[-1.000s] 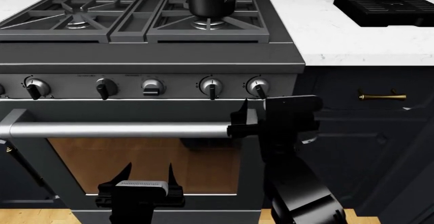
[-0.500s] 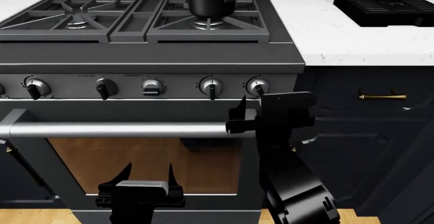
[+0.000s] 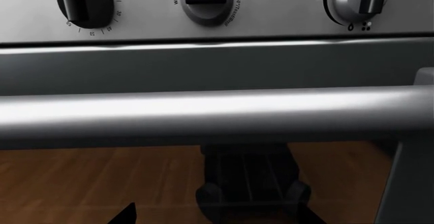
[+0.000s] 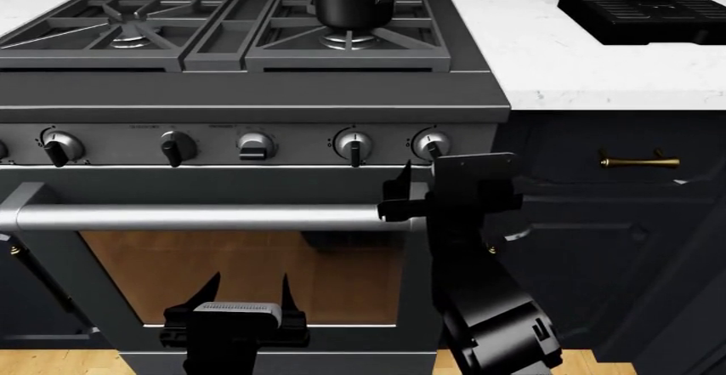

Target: Turn off the front right burner of the stove.

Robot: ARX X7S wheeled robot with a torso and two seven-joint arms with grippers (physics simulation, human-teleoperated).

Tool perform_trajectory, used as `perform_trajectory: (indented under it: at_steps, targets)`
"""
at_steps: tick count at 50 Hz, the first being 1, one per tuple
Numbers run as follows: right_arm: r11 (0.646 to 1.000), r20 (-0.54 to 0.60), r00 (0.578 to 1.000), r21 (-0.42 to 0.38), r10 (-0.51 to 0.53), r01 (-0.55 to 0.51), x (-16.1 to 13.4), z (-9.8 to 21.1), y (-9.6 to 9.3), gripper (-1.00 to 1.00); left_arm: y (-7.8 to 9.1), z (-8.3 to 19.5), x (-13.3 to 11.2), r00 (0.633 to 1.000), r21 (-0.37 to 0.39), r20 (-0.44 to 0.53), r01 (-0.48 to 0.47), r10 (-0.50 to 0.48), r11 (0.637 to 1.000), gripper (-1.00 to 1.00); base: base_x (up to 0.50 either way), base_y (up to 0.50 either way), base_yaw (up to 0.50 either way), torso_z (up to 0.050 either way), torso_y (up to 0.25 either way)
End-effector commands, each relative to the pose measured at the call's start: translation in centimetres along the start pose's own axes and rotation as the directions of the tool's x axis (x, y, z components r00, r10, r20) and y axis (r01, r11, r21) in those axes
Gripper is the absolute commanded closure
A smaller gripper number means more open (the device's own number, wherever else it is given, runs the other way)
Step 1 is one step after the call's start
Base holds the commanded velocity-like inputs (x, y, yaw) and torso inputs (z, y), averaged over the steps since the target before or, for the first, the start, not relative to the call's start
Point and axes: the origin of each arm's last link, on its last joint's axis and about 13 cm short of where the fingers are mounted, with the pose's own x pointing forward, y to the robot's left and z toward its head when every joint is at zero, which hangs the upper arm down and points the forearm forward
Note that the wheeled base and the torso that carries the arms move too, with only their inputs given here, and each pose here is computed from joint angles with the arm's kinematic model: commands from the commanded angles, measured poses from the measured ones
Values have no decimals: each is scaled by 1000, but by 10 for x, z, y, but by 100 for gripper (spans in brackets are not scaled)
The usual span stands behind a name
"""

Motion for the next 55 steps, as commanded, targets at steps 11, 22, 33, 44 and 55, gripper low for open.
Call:
perform_trajectory:
  at_steps: [11,22,33,44,55]
  targets:
    - [1000,15,1000,1,0,0,1,0,-1,100,0,0,0,1000,4,-1,1,-1,1000,-100,0,0,0,0,0]
    - [1000,9,1000,-11,10,-10,1,-3,-2,100,0,-1,1,1000,5,0,1,-1,1000,-100,0,0,0,0,0]
    - [1000,6,1000,0,14,-14,0,-5,-2,100,0,0,1,1000,7,1,2,-2,1000,-100,0,0,0,0,0]
    - [999,-16,999,34,40,-40,-3,-7,1,100,0,-1,0,1000,7,1,2,-2,1000,-100,0,0,0,0,0]
    - [995,-47,996,68,76,-73,-7,-12,4,100,0,0,0,1000,7,0,2,-2,1000,-100,0,0,0,0,0]
